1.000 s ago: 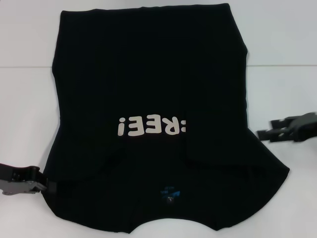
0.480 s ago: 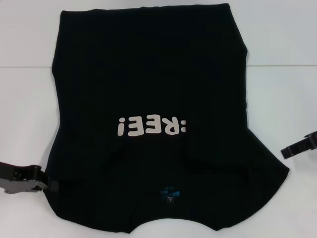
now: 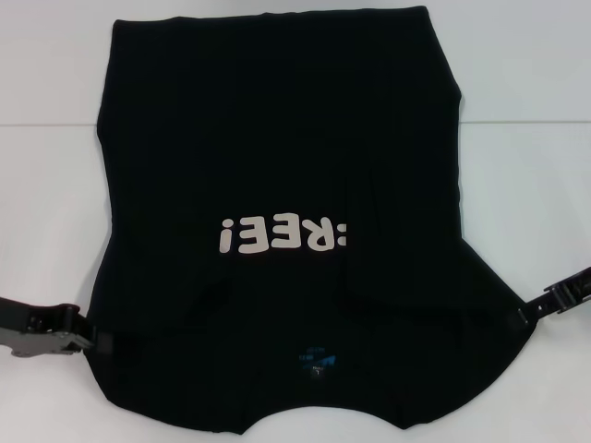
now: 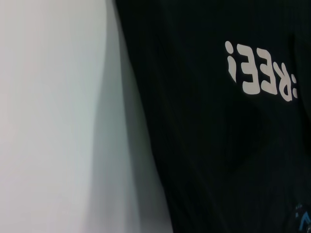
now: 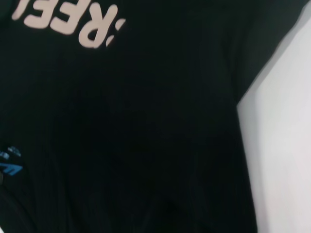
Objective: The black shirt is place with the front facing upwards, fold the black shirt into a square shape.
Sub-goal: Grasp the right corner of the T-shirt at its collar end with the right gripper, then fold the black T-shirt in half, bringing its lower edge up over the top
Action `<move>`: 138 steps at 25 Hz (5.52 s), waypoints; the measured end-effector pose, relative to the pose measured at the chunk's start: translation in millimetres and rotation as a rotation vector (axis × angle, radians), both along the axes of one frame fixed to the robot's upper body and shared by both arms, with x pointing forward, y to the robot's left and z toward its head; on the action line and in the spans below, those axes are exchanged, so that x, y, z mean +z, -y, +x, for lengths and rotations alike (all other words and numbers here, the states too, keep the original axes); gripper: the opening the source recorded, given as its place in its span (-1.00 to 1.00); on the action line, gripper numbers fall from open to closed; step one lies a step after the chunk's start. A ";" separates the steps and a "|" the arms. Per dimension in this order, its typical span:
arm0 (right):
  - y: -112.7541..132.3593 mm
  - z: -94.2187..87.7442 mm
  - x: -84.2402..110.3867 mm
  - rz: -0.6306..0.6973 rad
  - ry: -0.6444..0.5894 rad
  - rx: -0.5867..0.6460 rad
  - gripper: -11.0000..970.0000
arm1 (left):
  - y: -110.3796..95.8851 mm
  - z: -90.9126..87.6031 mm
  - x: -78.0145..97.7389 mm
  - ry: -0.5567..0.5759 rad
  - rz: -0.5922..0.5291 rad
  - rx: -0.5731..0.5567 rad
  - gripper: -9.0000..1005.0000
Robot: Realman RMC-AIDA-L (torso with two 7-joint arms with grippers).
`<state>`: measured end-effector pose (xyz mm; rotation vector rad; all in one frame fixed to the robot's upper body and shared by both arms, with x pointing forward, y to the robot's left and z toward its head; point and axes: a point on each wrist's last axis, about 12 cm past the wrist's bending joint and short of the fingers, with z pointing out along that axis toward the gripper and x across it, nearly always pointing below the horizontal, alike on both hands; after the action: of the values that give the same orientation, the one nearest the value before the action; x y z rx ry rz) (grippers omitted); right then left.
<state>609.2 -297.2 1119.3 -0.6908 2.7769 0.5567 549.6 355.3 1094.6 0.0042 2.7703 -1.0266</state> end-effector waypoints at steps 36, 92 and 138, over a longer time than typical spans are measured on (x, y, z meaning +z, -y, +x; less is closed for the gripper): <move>-19.4 1.7 -6.1 0.000 -0.007 0.036 0.57 | 2.9 -0.1 -0.4 0.000 -0.006 -0.014 -0.94; -29.7 4.7 -9.0 -0.072 0.000 0.087 -0.44 | 4.9 1.1 0.5 0.006 -0.010 -0.022 -0.94; 1.9 -37.4 18.2 0.054 -0.193 0.395 -0.92 | 9.0 -36.1 11.6 -0.152 -0.196 -0.339 -0.94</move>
<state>571.8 -299.2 1137.5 -1.2462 2.7944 0.8068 513.6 346.2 1106.2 0.3973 2.8518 -1.4327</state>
